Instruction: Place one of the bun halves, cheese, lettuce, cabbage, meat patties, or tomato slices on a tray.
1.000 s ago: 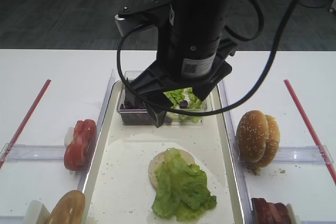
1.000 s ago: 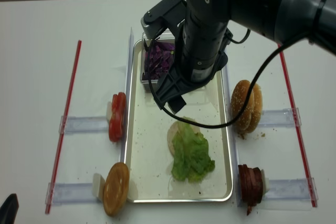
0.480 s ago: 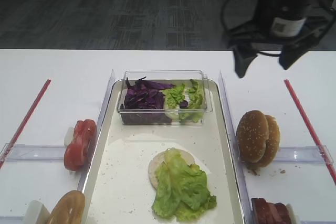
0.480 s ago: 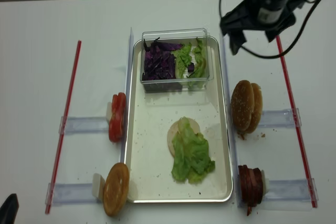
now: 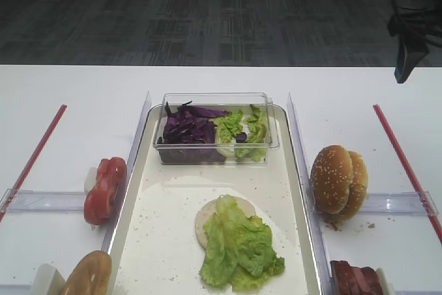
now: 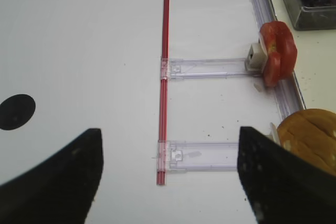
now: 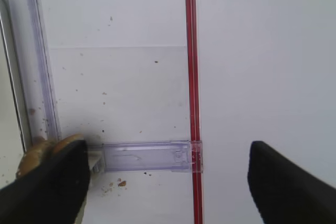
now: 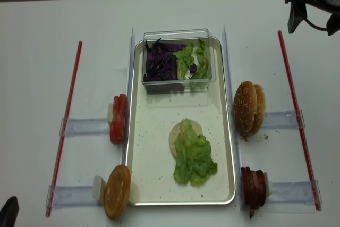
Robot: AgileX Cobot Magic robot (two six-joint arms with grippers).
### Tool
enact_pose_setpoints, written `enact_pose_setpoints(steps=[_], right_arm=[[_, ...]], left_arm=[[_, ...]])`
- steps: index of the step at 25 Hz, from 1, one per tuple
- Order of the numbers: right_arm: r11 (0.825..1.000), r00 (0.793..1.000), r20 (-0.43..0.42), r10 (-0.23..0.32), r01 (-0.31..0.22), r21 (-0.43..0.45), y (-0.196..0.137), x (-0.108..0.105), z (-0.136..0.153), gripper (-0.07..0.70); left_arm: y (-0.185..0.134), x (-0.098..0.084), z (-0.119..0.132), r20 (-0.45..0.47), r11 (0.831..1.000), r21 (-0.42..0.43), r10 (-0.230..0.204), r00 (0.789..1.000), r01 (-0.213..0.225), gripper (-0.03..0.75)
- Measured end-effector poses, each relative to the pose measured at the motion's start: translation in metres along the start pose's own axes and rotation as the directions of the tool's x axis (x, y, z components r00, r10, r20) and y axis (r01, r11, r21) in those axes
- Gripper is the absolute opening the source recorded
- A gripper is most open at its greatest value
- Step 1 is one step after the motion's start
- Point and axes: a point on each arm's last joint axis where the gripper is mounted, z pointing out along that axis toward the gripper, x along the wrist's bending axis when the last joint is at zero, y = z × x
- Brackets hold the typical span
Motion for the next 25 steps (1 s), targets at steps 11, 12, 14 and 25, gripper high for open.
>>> enact_pose_setpoints(steps=[11,12,14,25], right_arm=[[0.999,1.0,-0.015,0.002,-0.001,0.049,-0.019,0.0,0.007,0.629],[0.998,1.0,-0.015,0.0,0.0,0.06,-0.025,0.0,0.007,0.629],[0.995,1.0,-0.014,-0.001,0.003,0.098,-0.042,-0.001,0.012,0.629],[0.994,1.0,-0.011,-0.015,0.016,0.107,-0.141,-0.005,0.005,0.629]], left_arm=[[0.0,0.0,0.0,0.0,1.0,0.0,0.0,1.0,0.0,0.491],[0.0,0.0,0.0,0.0,1.0,0.0,0.0,1.0,0.0,0.491],[0.0,0.0,0.0,0.0,1.0,0.0,0.0,1.0,0.0,0.491],[0.0,0.0,0.0,0.0,1.0,0.0,0.0,1.0,0.0,0.491]])
